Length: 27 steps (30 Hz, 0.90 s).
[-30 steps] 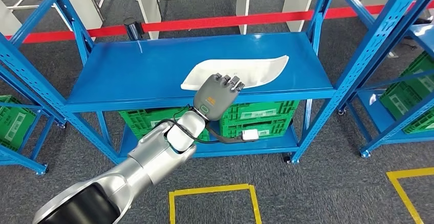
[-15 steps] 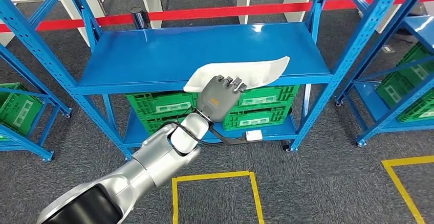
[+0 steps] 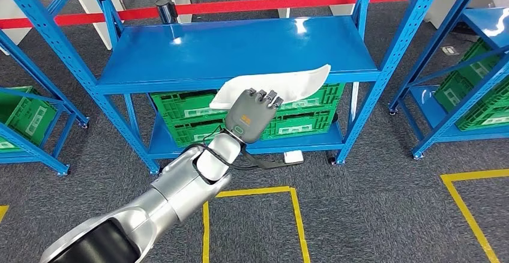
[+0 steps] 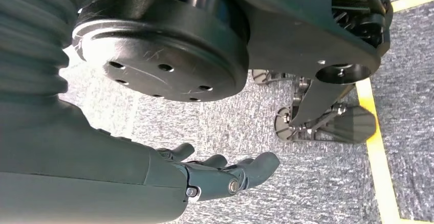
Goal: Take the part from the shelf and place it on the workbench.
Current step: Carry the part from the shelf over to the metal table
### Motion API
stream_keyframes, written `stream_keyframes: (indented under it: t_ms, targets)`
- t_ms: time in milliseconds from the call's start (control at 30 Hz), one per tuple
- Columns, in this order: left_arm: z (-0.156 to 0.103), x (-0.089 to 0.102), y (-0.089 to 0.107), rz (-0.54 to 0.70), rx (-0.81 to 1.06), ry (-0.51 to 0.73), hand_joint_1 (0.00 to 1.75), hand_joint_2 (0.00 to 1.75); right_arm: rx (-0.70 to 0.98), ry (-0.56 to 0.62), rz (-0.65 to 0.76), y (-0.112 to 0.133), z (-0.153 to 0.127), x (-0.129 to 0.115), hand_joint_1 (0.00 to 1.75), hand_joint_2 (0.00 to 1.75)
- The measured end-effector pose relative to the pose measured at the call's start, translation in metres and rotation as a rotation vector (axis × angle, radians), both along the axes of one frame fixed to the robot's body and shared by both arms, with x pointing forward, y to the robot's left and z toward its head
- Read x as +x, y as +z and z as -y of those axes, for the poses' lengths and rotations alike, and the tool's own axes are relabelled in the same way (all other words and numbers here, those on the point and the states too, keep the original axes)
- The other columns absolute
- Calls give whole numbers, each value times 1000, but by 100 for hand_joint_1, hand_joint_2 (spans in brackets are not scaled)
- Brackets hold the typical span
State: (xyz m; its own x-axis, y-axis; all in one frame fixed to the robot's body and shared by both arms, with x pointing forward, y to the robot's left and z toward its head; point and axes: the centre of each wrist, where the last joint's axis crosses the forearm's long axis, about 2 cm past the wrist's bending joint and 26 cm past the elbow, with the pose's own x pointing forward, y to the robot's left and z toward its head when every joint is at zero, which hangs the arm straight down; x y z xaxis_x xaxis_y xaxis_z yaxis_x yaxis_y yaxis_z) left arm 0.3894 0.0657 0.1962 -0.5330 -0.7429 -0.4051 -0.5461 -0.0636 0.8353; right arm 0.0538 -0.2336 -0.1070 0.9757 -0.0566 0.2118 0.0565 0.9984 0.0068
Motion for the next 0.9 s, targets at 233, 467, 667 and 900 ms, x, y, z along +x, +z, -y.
stream_keyframes:
  t_ms: [233,467,667,900]
  targets:
    - [0,0,0,-1,-2,7,175,175,1,8,1,0,0,-1,0,175]
    - [1,-2,0,-5,-2,-52,175,175,1,9,1,0,0,0,0,175]
    - [5,-4,8,-116,-106,-158,175,175,-5,8,-2,0,0,0,0,175]
    - [13,-19,13,-376,-336,-322,175,175,-10,8,-8,0,0,-3,0,175]
